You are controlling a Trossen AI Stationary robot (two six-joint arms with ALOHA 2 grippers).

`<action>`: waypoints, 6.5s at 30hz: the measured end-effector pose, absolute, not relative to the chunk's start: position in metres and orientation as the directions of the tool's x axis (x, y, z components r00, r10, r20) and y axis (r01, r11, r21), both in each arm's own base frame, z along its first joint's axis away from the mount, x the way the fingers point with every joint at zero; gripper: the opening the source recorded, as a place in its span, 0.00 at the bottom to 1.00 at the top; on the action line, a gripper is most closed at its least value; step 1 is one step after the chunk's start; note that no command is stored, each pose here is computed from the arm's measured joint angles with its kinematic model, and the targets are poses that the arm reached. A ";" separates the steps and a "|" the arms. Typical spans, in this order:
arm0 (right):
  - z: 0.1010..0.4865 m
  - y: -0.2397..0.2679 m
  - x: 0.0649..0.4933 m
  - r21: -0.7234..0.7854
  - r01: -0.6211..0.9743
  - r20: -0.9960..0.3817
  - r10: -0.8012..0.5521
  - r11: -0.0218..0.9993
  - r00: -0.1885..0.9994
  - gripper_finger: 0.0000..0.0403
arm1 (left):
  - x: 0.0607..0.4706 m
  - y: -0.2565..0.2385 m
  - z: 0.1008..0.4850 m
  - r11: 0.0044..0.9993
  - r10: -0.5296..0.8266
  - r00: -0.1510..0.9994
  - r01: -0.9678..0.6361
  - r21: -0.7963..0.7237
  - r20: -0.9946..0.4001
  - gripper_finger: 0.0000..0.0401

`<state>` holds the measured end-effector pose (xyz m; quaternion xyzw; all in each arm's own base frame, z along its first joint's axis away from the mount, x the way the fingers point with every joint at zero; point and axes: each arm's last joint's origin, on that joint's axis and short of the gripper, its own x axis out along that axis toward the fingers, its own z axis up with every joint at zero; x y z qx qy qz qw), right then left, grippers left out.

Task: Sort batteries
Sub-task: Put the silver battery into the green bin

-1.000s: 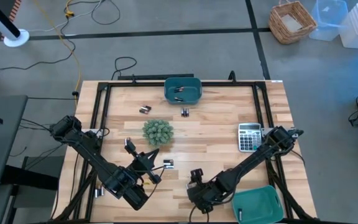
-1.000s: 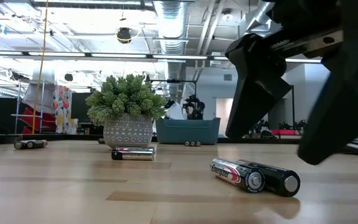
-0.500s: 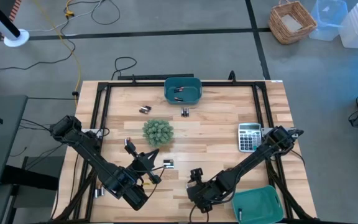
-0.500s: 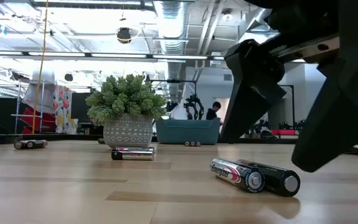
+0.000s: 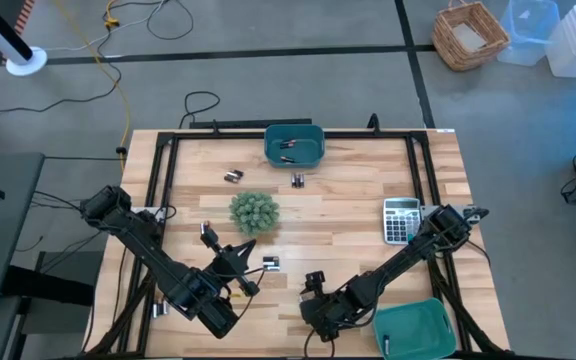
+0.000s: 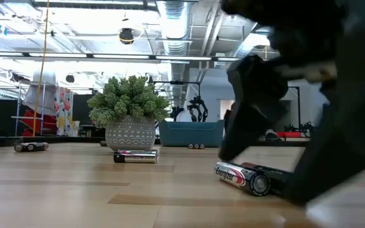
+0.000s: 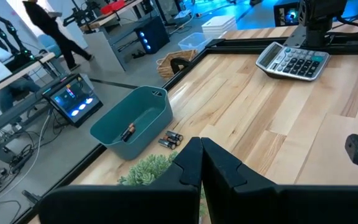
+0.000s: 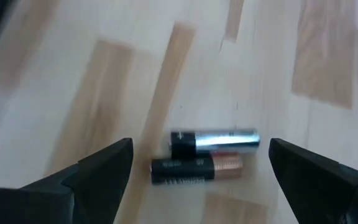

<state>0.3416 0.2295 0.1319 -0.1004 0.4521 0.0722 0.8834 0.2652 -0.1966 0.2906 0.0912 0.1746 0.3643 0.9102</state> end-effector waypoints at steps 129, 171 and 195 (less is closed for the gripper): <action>0.132 0.208 0.363 -0.016 -0.229 -0.826 0.116 0.973 0.551 0.50 | 0.265 -0.197 0.291 0.721 0.692 0.674 -0.627 0.295 -0.259 0.00; 0.190 0.203 0.355 -0.070 -0.334 -0.750 0.172 0.940 0.639 0.49 | 0.265 -0.197 0.290 0.725 0.688 0.673 -0.622 0.296 -0.271 0.00; 0.286 0.159 0.246 -0.032 -0.411 -0.549 0.327 0.911 0.769 0.50 | 0.266 -0.196 0.287 0.724 0.689 0.670 -0.625 0.292 -0.275 0.00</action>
